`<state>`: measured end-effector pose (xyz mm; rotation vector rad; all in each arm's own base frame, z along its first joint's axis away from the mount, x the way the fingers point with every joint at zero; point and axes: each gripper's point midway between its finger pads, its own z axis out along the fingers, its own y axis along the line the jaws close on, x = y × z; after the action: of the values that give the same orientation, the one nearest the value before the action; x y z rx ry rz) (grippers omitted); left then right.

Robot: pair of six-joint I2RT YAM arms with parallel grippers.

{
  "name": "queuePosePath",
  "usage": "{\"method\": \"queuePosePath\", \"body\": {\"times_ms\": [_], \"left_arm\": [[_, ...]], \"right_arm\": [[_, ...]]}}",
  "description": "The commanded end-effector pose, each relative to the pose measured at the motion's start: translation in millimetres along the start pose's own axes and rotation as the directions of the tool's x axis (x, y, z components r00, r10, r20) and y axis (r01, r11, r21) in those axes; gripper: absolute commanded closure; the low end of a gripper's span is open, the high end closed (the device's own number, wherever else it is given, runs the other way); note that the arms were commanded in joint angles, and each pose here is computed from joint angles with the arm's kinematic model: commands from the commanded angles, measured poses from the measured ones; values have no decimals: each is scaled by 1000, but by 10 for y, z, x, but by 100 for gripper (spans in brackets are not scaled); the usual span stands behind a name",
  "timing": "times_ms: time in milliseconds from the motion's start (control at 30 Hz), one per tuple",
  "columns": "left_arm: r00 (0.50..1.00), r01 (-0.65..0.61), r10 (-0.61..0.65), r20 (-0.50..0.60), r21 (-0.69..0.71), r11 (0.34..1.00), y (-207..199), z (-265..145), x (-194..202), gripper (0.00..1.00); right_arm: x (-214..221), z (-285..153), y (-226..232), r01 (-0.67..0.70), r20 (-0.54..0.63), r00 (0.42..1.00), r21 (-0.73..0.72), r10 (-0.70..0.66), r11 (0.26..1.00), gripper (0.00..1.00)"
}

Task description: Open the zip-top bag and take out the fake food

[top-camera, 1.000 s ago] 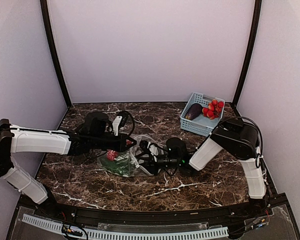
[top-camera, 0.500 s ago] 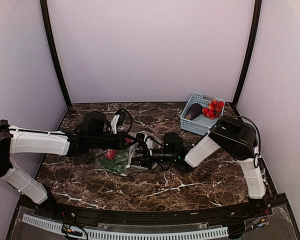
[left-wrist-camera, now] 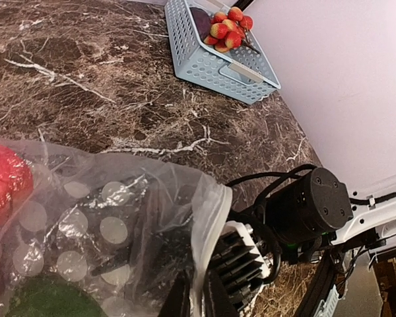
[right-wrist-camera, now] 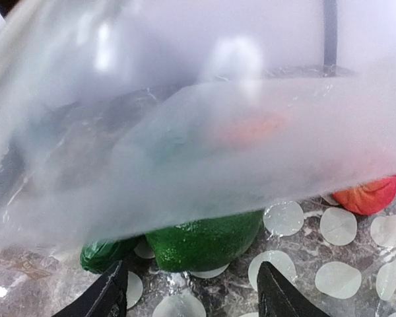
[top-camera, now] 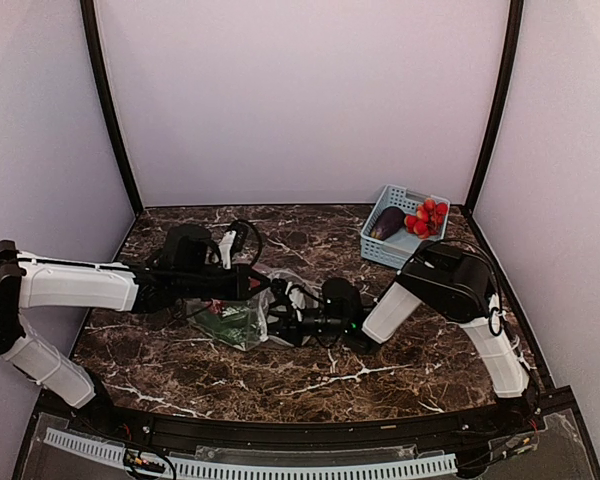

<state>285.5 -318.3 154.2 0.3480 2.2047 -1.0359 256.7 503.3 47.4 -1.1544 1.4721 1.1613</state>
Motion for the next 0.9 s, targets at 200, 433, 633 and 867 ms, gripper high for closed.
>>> {"method": "queuePosePath", "body": {"times_ms": [200, 433, 633, 867], "left_arm": [[997, -75, 80, 14, -218, 973, 319, -503, -106, 40], [998, 16, -43, -54, -435, 900, 1089, -841, 8, 14], [987, -33, -53, -152, -512, 858, 1395, -815, 128, 1], [961, 9, -129, -245, -436, 900, 1420, -560, 430, 24]], "right_arm": [[137, -126, 95, -22, -5, 1000, 8, 22, 1000, 31], [24, -151, 119, -9, 17, 1000, 3, 9, 1000, 23], [-68, -221, 164, 2, 44, 999, -1, -2, 1000, 11], [-152, -300, 194, 13, 66, 998, 10, -14, 1000, 10]]}}
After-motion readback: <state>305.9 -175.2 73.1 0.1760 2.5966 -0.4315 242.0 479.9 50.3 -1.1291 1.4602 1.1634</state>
